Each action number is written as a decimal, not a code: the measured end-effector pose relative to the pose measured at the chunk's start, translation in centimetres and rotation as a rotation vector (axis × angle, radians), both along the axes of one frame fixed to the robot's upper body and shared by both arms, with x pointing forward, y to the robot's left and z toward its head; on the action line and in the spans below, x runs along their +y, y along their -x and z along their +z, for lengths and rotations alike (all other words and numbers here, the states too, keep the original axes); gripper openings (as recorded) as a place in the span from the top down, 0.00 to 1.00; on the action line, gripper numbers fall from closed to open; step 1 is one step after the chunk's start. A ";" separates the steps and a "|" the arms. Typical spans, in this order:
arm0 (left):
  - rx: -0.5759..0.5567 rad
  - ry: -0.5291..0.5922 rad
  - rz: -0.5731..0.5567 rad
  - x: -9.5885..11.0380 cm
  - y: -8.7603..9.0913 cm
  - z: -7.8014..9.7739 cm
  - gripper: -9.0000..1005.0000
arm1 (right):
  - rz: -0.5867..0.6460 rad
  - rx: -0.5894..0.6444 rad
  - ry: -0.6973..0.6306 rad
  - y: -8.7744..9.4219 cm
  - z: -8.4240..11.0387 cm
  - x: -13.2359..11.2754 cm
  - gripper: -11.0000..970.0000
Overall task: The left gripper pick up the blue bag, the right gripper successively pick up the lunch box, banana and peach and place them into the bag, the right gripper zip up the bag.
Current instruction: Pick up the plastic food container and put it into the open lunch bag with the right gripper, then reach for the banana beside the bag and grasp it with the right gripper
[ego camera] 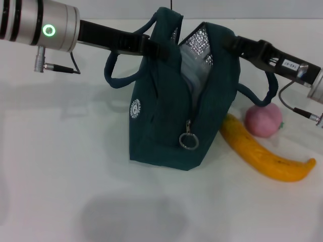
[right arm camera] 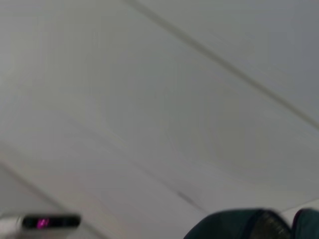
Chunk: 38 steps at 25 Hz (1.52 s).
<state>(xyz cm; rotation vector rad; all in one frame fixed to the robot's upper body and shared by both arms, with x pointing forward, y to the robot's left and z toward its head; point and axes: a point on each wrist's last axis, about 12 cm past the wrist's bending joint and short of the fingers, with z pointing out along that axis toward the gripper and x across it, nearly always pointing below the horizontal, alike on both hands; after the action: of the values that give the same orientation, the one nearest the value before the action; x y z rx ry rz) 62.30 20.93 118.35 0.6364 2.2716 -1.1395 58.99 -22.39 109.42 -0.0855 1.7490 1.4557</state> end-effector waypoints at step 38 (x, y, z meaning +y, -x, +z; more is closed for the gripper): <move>0.026 -0.004 0.061 2.5 0.8 -1.2 0.94 | 0.529 0.015 1.018 4.7 11.4 -1.4 0.42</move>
<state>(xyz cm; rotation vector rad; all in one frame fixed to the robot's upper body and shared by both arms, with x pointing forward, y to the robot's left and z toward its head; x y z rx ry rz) 61.53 23.45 117.17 0.5528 2.3003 -1.1203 54.27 -23.80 120.80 -1.1294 2.4223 0.7232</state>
